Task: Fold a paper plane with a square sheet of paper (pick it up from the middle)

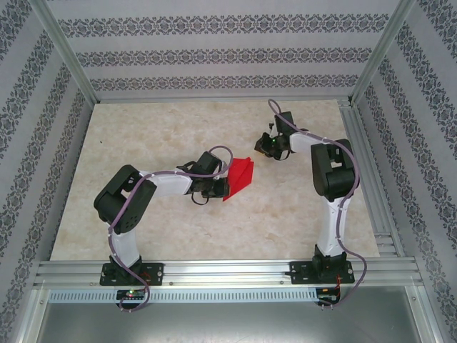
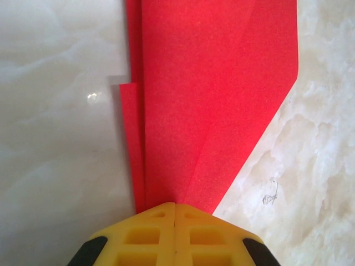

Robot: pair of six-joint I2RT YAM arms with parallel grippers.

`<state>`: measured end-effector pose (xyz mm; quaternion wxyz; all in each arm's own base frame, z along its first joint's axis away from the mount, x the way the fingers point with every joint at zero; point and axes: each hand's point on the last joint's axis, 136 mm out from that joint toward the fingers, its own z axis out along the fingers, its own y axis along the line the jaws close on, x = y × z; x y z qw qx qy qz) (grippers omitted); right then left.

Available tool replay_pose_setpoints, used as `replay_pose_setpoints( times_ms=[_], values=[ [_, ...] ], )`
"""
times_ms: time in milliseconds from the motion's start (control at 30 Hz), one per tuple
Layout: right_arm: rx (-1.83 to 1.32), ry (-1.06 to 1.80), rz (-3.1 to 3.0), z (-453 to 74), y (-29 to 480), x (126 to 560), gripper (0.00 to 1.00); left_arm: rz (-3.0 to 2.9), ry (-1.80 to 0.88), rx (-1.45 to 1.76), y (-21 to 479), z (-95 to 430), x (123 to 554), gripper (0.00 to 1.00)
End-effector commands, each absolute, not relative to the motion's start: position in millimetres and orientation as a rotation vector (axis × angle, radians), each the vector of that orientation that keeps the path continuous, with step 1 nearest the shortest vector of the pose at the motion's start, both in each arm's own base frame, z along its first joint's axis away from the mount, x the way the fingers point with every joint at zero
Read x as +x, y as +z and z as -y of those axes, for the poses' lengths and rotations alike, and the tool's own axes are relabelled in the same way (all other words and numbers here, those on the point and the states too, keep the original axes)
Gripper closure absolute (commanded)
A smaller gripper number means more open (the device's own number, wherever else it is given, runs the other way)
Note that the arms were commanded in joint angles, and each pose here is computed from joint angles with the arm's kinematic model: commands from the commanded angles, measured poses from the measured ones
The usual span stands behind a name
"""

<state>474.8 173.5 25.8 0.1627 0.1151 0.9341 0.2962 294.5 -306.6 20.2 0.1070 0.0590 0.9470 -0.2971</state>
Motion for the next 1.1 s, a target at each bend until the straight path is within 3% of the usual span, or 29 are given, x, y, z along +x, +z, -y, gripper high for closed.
replay_pose_setpoints(
  times_ms=[0, 200, 400, 533, 700, 1067],
  values=[
    [0.257, 0.875, -2.562, -180, 73, 472, 0.76, -2.864, -0.856, 0.177, 23, 300, 273, 0.88],
    [0.239, 0.976, -2.532, -188, 82, 425, 0.55, -2.659, -0.906, 0.128, 83, 308, 306, 0.70],
    [0.204, 1.047, -2.574, -211, 71, 384, 0.48, -2.605, -0.837, -0.021, 86, 279, 325, 0.51],
    [0.166, 1.077, -2.608, -230, 61, 373, 0.47, -2.591, -0.843, -0.082, 83, 268, 328, 0.40],
    [0.129, 1.133, -2.622, -252, 54, 373, 0.53, -2.576, -0.852, -0.117, 81, 260, 330, 0.30],
    [0.094, 1.244, -2.582, -271, 49, 378, 0.63, -2.547, -0.926, -0.159, 81, 250, 332, 0.21]
  ],
)
